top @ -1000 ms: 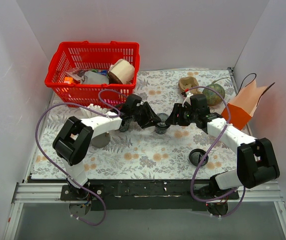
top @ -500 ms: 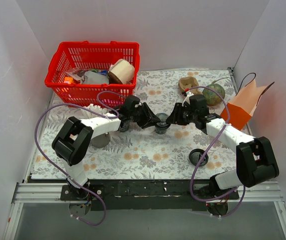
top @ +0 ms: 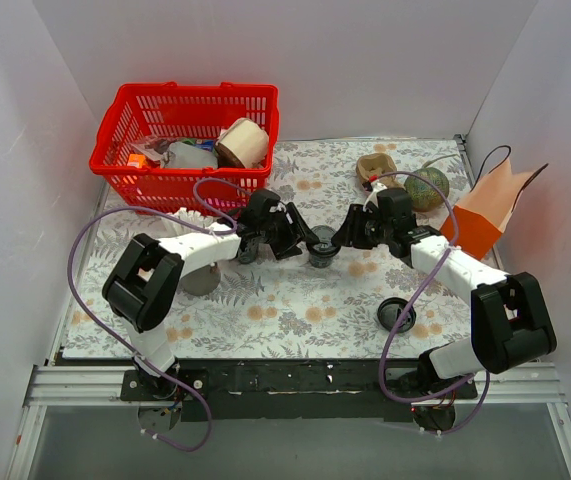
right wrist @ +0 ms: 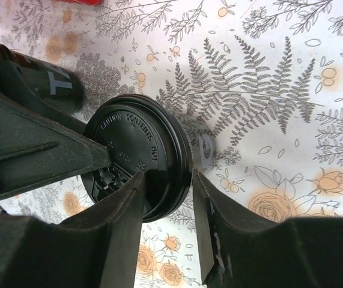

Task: Pack the takeout coffee

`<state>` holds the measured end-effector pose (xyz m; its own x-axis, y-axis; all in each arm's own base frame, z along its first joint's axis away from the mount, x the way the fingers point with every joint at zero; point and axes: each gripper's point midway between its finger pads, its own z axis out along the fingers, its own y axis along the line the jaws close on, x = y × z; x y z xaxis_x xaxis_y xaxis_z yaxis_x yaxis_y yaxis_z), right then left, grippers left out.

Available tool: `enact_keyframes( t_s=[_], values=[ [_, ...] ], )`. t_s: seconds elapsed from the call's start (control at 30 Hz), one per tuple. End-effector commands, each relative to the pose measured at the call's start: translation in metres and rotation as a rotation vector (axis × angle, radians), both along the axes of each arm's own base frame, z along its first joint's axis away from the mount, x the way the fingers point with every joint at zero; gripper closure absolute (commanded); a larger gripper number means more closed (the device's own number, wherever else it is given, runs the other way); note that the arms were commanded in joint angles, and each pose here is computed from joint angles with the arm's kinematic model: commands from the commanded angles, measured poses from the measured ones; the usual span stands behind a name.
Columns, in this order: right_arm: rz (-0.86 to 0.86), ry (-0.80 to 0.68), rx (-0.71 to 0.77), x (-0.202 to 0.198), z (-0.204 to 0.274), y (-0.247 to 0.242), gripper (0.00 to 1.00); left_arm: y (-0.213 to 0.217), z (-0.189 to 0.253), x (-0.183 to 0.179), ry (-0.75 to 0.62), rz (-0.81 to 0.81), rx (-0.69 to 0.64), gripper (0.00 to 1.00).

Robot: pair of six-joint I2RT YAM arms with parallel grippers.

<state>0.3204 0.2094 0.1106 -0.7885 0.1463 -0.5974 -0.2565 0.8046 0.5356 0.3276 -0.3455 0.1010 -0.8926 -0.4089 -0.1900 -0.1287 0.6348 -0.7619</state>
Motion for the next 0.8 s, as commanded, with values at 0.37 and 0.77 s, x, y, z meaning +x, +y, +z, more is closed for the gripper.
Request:
enact_keyframes(
  t_s=[0.37,0.77],
  values=[
    [-0.018,-0.098,0.051,0.025,0.057,0.008,0.38,0.008,0.051,0.020,-0.141,-0.029,0.076,0.12],
    [-0.002,0.006,0.047,0.026,0.019,0.015,0.36,0.006,0.013,0.032,-0.082,-0.008,0.135,0.21]
  ],
)
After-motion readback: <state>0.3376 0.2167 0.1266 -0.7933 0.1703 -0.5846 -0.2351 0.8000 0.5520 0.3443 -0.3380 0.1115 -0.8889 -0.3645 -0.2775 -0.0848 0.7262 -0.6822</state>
